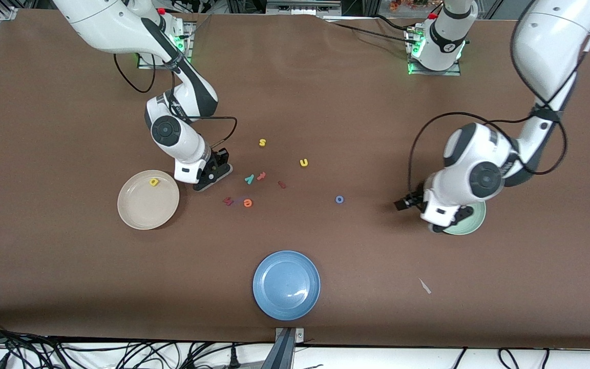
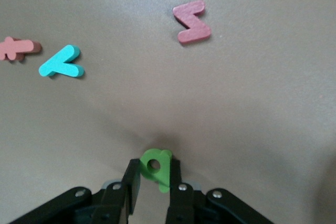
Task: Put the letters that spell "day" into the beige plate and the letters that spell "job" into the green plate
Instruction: 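Place the q on the beige plate while the left gripper reaches the blue o, then grasp the blue o with the left gripper and lift it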
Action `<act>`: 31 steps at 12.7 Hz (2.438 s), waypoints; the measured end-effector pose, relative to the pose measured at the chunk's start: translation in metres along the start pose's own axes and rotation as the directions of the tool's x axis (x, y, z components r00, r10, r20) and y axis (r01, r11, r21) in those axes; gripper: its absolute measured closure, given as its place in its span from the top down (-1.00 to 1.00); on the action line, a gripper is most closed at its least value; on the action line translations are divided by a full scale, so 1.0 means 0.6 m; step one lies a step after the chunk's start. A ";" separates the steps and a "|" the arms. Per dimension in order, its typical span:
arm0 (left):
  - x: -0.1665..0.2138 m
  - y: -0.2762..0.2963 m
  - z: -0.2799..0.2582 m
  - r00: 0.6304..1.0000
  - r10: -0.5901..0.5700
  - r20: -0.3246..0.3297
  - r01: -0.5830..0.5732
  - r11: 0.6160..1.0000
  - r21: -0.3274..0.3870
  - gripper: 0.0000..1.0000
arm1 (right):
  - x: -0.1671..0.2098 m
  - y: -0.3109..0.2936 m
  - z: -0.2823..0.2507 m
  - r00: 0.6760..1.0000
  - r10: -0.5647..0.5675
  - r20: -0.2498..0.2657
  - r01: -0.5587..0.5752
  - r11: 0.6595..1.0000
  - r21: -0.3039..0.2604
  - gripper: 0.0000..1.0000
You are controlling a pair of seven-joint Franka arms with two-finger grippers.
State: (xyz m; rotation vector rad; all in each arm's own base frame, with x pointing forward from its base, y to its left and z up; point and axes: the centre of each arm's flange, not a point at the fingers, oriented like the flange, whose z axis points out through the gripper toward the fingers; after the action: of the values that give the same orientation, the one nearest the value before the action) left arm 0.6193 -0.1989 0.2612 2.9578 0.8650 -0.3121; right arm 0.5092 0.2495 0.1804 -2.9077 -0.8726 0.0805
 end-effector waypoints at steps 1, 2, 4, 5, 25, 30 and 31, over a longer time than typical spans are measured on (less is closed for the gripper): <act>-0.022 0.033 0.005 0.997 -0.073 0.001 0.073 0.997 -0.006 1.00 | 0.002 0.009 -0.007 1.000 0.000 0.005 0.000 1.000 -0.005 -0.46; -0.037 0.062 0.012 0.989 -0.145 0.005 0.145 0.989 -0.014 1.00 | 0.006 0.020 -0.019 1.000 -0.003 0.022 0.003 1.000 -0.009 -0.46; -0.044 0.102 0.025 0.960 -0.280 0.017 0.281 0.959 -0.035 1.00 | 0.017 0.047 -0.057 0.998 -0.018 0.061 0.019 1.000 -0.017 -0.46; -0.046 0.116 0.036 0.942 -0.335 0.025 0.336 0.941 -0.043 1.00 | 0.022 0.064 -0.076 0.997 -0.032 0.075 0.033 0.999 -0.022 -0.46; -0.139 0.207 0.175 0.913 -0.407 -0.017 0.405 0.912 -0.063 -0.39 | 0.083 0.028 -0.130 0.995 0.084 0.052 -0.084 0.996 -0.013 0.29; -0.111 0.194 0.159 0.934 -0.351 -0.065 0.349 0.936 -0.043 -0.50 | 0.111 -0.048 -0.083 0.923 0.383 0.023 -0.383 0.924 -0.011 0.26; -0.091 0.180 0.137 0.947 -0.315 -0.063 0.315 0.949 -0.017 -0.50 | 0.115 -0.049 -0.075 0.881 0.473 0.021 -0.473 0.881 -0.009 0.27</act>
State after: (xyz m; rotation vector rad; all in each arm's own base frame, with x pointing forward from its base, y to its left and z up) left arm 0.6176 -0.3272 0.1904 2.8297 1.3478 -0.2236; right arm 0.5540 0.3082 0.2273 -3.0563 -0.1398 0.1496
